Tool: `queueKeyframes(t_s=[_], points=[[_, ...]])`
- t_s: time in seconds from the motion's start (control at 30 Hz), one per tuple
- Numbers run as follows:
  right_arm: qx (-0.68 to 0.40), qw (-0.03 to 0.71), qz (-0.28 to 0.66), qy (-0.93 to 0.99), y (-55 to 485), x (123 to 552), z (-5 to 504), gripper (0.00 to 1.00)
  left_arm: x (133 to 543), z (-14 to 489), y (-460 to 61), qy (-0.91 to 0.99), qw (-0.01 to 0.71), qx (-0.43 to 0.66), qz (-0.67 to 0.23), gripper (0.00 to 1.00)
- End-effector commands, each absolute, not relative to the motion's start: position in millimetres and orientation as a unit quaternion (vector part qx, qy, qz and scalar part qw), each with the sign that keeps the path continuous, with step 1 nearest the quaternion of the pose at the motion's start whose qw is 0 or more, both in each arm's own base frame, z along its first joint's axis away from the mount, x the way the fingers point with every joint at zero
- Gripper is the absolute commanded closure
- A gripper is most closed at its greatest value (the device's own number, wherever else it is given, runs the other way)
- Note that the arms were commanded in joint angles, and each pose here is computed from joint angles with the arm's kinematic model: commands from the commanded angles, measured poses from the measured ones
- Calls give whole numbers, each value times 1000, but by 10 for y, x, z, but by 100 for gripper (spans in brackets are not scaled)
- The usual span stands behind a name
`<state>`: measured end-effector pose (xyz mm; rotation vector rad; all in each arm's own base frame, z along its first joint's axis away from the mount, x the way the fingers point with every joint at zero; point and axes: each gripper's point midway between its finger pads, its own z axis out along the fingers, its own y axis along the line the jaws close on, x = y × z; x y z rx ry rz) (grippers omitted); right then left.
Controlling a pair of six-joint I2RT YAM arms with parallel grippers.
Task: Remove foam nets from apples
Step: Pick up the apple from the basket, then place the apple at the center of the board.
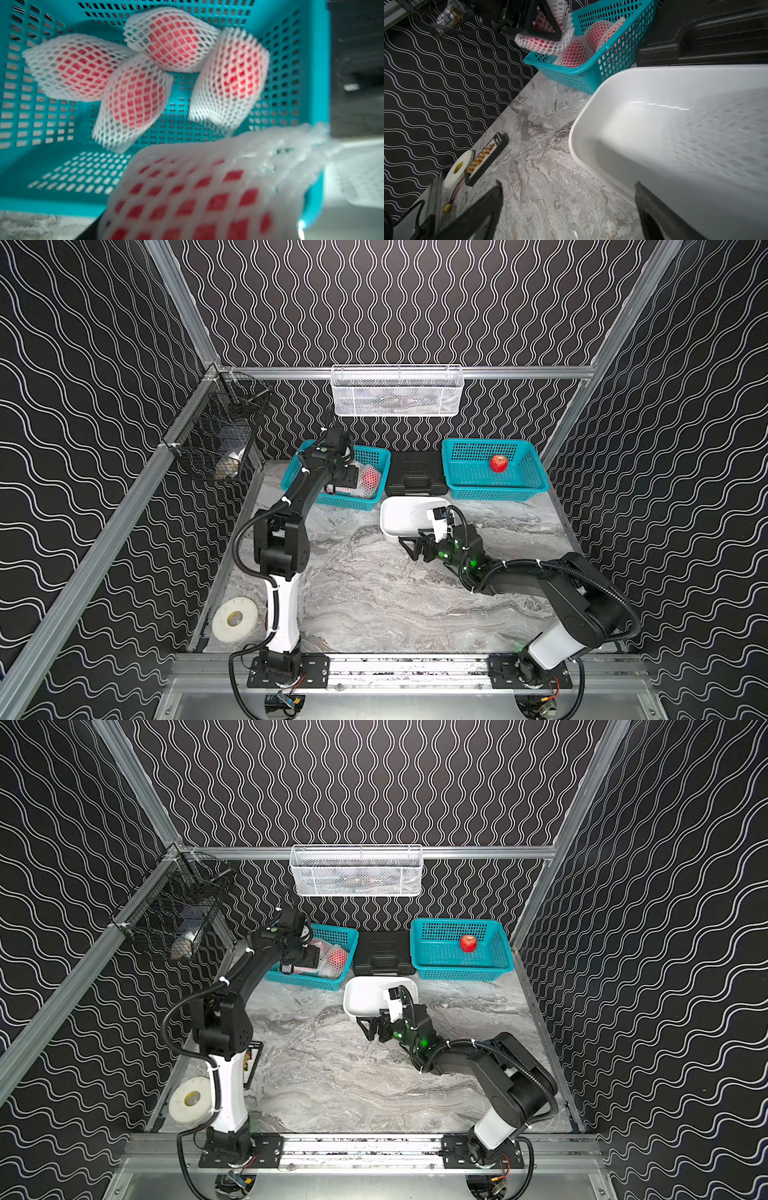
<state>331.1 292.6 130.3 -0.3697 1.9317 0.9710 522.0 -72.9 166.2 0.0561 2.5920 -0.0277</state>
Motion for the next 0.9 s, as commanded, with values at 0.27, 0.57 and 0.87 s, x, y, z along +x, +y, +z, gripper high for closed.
queueKeyframes(t_s=[0.27, 0.57, 0.87], points=[[-109, 532, 362, 758, 2574, 3278, 1721, 0, 4242, 1834, -1465, 937, 336, 60, -73, 38], [-82, 544, 301, 779, 2232, 3169, 1720, 0, 3271, 1275, -2072, 925, 331, 145, -117, 38], [-87, 542, 266, 792, 2089, 3098, 1352, 0, 2720, 812, -2482, 911, 304, 254, -112, 39]])
